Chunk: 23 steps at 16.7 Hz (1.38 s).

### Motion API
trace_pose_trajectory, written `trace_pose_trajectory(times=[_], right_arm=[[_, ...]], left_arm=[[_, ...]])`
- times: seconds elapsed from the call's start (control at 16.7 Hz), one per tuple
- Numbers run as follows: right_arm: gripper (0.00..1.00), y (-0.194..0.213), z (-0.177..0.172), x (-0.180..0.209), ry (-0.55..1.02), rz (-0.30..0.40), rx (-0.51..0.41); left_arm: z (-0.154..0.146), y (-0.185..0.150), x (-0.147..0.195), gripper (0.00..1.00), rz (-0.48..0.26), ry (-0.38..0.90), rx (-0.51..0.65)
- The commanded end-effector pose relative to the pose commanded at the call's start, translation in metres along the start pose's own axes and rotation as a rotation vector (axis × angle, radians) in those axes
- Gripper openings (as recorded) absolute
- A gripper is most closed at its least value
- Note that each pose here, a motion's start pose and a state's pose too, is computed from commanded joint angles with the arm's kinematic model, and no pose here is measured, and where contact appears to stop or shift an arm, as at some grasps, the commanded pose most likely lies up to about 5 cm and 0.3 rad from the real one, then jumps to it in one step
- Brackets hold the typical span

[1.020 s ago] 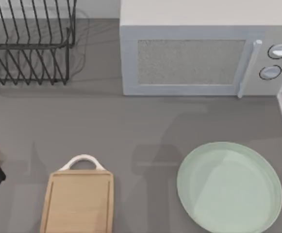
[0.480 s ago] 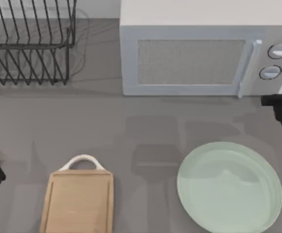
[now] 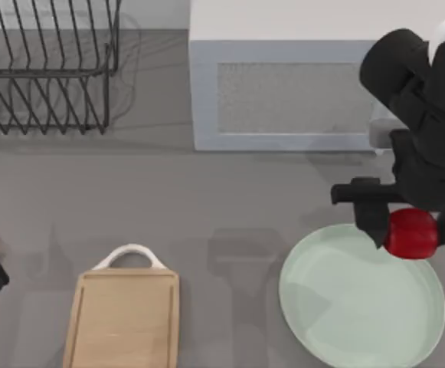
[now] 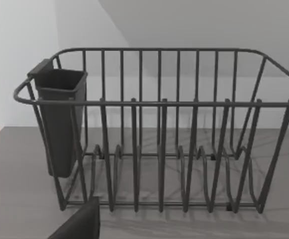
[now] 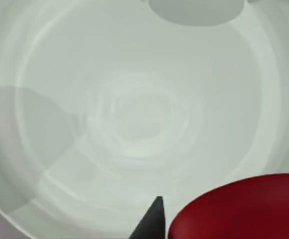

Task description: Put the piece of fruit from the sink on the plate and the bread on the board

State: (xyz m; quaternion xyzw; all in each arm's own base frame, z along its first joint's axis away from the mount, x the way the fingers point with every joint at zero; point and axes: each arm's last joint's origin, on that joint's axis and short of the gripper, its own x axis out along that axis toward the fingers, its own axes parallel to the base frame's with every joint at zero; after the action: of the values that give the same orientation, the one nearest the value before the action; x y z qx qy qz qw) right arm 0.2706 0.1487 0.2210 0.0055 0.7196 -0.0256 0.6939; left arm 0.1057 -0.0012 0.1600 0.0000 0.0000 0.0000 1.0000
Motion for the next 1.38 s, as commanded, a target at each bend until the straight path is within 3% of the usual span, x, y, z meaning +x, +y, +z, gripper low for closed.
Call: trace_pose_trajectory(times=[0.24,0.6,1.38], right_arm=[[0.00,0.023,-0.019,-0.008,-0.033,0.026,-0.031],[0.00,0.024,-0.021,-0.009,-0.036,0.029,-0.034],[0.98,0.024,-0.021,-0.009,-0.036,0.029,-0.034]], left_arm=[[0.000,0.000,0.000,1.00,0.000,0.000,0.000],[0.000,0.000,0.000,1.00,0.000,0.000,0.000],[0.000,0.000,0.000,1.00,0.000,0.000,0.000]])
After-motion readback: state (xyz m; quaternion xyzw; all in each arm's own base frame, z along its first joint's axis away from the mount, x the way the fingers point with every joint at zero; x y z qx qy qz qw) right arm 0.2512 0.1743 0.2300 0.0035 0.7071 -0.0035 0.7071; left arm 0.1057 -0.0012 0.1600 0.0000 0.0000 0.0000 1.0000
